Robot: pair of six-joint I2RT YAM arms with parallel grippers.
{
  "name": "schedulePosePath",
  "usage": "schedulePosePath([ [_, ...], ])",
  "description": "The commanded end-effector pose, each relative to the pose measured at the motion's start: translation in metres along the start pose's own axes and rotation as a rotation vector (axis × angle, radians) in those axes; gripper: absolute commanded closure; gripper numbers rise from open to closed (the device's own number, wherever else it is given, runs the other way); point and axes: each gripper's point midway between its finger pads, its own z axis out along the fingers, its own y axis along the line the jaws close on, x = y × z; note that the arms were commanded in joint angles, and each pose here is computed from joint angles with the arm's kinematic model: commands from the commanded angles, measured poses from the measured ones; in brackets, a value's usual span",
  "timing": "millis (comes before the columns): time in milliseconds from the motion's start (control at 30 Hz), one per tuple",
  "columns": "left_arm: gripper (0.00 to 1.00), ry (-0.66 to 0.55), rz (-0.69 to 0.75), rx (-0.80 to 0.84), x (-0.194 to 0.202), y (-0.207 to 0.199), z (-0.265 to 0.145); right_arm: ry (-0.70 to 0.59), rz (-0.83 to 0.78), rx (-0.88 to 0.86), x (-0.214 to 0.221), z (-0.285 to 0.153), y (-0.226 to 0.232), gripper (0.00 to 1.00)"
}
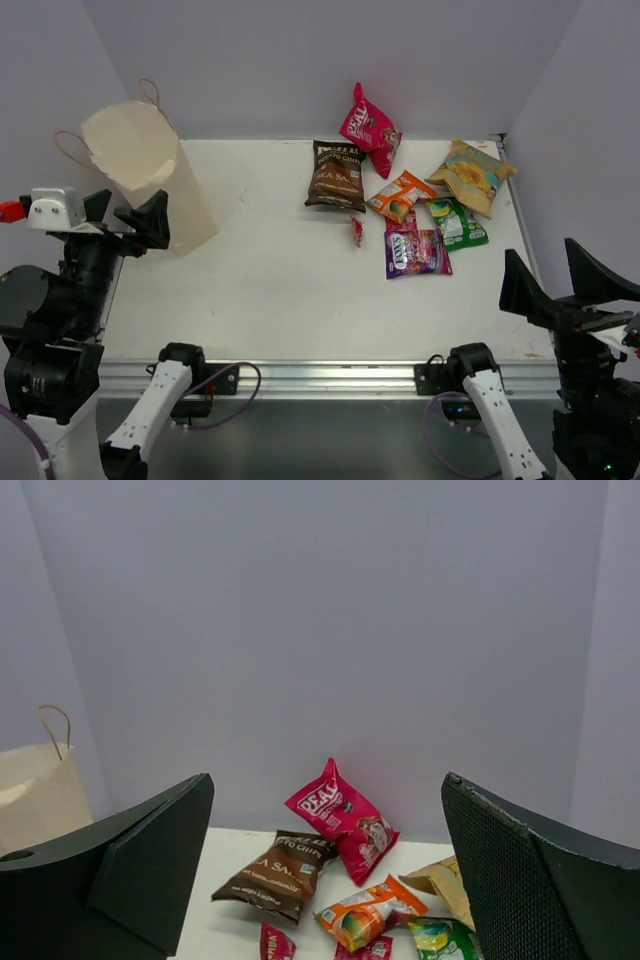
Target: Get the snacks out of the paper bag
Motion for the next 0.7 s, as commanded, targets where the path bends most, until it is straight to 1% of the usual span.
schedulePosePath([
  [0, 0.0, 0.023, 0.054, 0.006, 0.011, 0.003, -0.004, -0.057, -0.019, 0.073, -0.011, -0.004, -0.015, 0.01],
  [133, 0.0, 0.008, 0.058, -0.007, 0.008, 0.005, -0.009, -0.054, -0.051, 0.072, -0.016, -0.011, -0.016, 0.01],
  [267, 0.0, 0.011, 0.047, 0.011, 0.008, 0.002, -0.009, -0.061, -0.06, 0.041, -0.015, -0.006, -0.011, 0.01],
  [433, 0.0, 0.013, 0.038, -0.002, 0.014, 0.004, -0.007, -0.064, -0.051, 0.025, -0.016, 0.002, -0.008, 0.01],
  [667, 0.0, 0.04, 0.042, 0.007, 0.029, 0.003, 0.006, -0.059, -0.04, 0.016, -0.012, 0.004, -0.006, 0.01],
])
